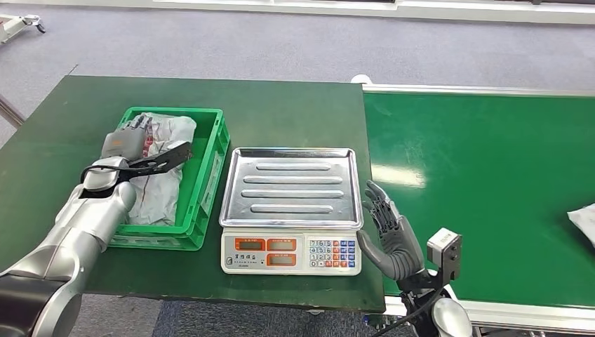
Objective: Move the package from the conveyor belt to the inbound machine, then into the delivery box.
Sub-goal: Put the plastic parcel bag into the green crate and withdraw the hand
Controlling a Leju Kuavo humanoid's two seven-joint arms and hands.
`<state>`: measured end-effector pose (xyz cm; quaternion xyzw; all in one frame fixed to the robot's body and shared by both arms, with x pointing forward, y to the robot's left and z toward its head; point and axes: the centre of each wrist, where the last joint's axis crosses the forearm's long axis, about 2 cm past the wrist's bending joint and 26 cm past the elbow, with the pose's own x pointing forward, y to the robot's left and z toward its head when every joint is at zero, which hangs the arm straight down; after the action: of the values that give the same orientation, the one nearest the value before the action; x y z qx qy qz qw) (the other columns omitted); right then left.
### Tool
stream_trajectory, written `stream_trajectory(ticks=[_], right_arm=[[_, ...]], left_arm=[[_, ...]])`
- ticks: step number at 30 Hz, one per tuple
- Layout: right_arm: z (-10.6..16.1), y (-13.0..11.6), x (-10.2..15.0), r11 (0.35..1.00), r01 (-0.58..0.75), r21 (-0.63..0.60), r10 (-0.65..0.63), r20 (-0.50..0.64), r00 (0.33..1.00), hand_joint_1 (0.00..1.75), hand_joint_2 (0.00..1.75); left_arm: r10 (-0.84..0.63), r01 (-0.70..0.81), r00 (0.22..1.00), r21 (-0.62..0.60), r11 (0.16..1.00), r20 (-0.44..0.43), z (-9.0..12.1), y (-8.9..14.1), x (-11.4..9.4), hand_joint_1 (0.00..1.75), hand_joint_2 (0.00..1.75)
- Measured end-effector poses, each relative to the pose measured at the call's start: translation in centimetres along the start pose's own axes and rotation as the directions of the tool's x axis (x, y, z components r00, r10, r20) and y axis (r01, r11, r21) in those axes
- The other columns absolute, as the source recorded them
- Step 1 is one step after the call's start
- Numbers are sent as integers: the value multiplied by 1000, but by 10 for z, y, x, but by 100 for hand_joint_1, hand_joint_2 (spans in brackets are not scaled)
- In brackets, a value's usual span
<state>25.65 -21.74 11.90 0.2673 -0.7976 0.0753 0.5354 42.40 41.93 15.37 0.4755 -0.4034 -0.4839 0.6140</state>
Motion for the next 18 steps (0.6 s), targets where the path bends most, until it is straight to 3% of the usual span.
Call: stream_trajectory(ticks=[6,9,11,13,15,17,18], right_arm=[[0,-2,0,995,-85,-43,84,-26,996,0,175],[-3,-4,0,986,-151,-76,147,-51,988,0,175],[-9,-7,0,974,-200,-104,195,-63,979,0,175],[-19,-11,1,957,-255,-141,246,-78,966,0,175],[-32,-13,2,938,-299,-174,287,-92,953,0,175],[-47,-13,2,930,-319,-183,307,-91,947,0,175],[-53,-12,2,929,-323,-179,312,-87,946,0,175]], left_arm=[[111,-114,991,34,993,73,0,4,9,0,175],[276,-284,953,56,957,126,0,8,19,0,175],[437,-454,878,49,890,197,2,9,28,0,175],[647,-676,696,-19,737,312,6,7,40,0,175],[811,-855,413,-131,503,414,17,3,58,0,175],[867,-921,208,-207,329,454,30,-3,76,0,175],[874,-933,155,-222,283,462,37,-6,83,0,175]])
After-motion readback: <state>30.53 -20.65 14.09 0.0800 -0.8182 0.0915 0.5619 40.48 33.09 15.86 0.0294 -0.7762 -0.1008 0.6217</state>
